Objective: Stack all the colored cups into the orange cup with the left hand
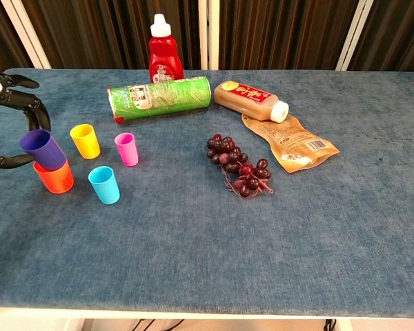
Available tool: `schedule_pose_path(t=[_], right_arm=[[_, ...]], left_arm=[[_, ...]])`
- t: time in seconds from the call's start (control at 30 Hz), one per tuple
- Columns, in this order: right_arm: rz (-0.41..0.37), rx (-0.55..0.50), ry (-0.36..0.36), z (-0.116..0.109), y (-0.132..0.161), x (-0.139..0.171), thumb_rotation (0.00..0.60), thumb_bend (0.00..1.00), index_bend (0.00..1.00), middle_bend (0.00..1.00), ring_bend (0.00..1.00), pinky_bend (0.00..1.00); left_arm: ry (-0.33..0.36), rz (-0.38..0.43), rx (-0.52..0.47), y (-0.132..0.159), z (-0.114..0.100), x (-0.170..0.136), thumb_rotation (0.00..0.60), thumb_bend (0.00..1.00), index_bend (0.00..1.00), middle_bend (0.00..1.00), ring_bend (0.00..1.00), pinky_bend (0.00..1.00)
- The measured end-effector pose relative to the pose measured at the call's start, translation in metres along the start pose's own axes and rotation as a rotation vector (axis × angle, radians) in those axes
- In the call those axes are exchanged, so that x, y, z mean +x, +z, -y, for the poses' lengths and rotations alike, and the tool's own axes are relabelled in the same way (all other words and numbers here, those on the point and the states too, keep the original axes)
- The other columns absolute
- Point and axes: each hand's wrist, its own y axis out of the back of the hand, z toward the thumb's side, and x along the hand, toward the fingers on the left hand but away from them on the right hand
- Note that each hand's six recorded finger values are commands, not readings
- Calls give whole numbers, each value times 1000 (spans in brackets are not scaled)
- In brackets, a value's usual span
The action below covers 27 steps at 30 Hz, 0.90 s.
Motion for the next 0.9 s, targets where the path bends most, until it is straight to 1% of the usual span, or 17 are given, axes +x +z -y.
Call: schedule_pose_path(t=[0.17,0.23,0.3,0.33,0.37,0.43,0.5,0.63,0.8,0.9], right_arm=[[-2,0,6,2,1,0,600,295,0,0,0,0],[-4,-1,8,3,2,0,600,294,0,0,0,0],[-5,-1,7,3,2,0,600,295,0,0,0,0],[-5,-1,6,3,2,0,600,295,0,0,0,0],[-5,-1,6,3,2,0,600,295,0,0,0,0],[-4,-1,2,2,2,0,600,295,0,0,0,0],[-2,-1,-1,1,1,0,600,294,0,0,0,0],[2,-2,-4,-1,0,0,600,294,0,0,0,0],[3,0,-3,-1,1,1,600,295,0,0,0,0],[2,-2,-1,-1,3,1,600,295,0,0,0,0]], left_arm=[[-3,-11,-5,-3,0,-2,600,315,455,454,51,52],[-12,-12,-6,-4,2,-3,600,314,434,431,51,51],[-28,-13,-5,-5,5,-4,600,312,390,380,51,51],[-35,-14,-5,-5,6,-4,600,310,344,335,51,51],[-45,-15,-4,-5,7,-4,600,309,321,314,49,51],[-55,-14,-7,-5,8,-5,600,299,220,228,32,49],[-50,-12,-13,-5,6,-4,600,295,177,194,24,49],[-11,-12,-18,-5,-4,1,600,290,176,190,23,50],[44,-40,-63,-6,-25,18,600,291,198,206,24,56],[41,-39,-86,-3,-30,32,600,285,199,217,23,62]])
